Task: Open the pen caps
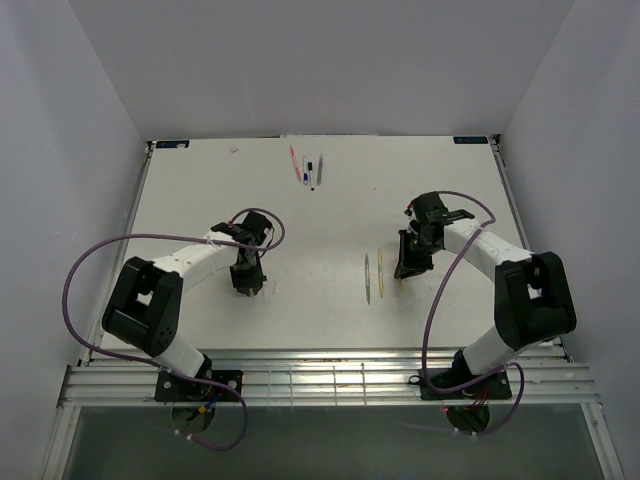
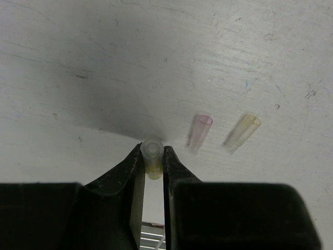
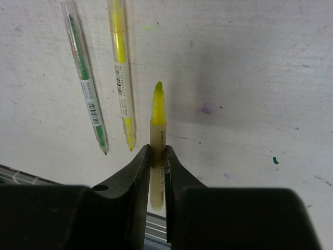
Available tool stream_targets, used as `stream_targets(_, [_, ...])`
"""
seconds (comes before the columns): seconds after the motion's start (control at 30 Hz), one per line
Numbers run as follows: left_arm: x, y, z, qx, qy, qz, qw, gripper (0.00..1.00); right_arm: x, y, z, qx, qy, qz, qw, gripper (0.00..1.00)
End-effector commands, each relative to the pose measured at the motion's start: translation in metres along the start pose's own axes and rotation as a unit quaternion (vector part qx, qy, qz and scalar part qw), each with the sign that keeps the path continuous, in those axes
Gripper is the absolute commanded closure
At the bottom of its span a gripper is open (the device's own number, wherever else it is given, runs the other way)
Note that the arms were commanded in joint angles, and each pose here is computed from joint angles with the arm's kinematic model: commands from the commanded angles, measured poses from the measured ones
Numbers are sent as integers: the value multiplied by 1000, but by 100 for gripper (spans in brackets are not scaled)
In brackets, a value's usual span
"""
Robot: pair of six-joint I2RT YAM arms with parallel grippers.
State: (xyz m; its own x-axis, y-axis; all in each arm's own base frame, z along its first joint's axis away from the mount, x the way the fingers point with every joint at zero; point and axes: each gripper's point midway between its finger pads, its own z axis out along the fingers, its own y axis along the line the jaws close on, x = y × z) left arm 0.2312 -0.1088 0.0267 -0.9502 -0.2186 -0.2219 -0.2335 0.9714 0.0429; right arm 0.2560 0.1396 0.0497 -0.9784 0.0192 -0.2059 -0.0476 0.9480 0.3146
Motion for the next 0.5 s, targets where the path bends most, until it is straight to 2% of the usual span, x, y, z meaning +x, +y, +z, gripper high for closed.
stream_targets(0.0, [2, -8, 4, 21, 5, -22, 1000, 86, -4, -2, 5, -3, -6, -11, 1000, 92])
stream_targets(0.13, [8, -5, 7, 15, 13, -32, 999, 76, -5, -2, 10, -5, -6, -15, 1000, 92])
stream_targets(0.47, [15, -5, 13, 12, 27, -42, 999, 60, -6, -6, 24, 0, 3, -12, 1000, 92])
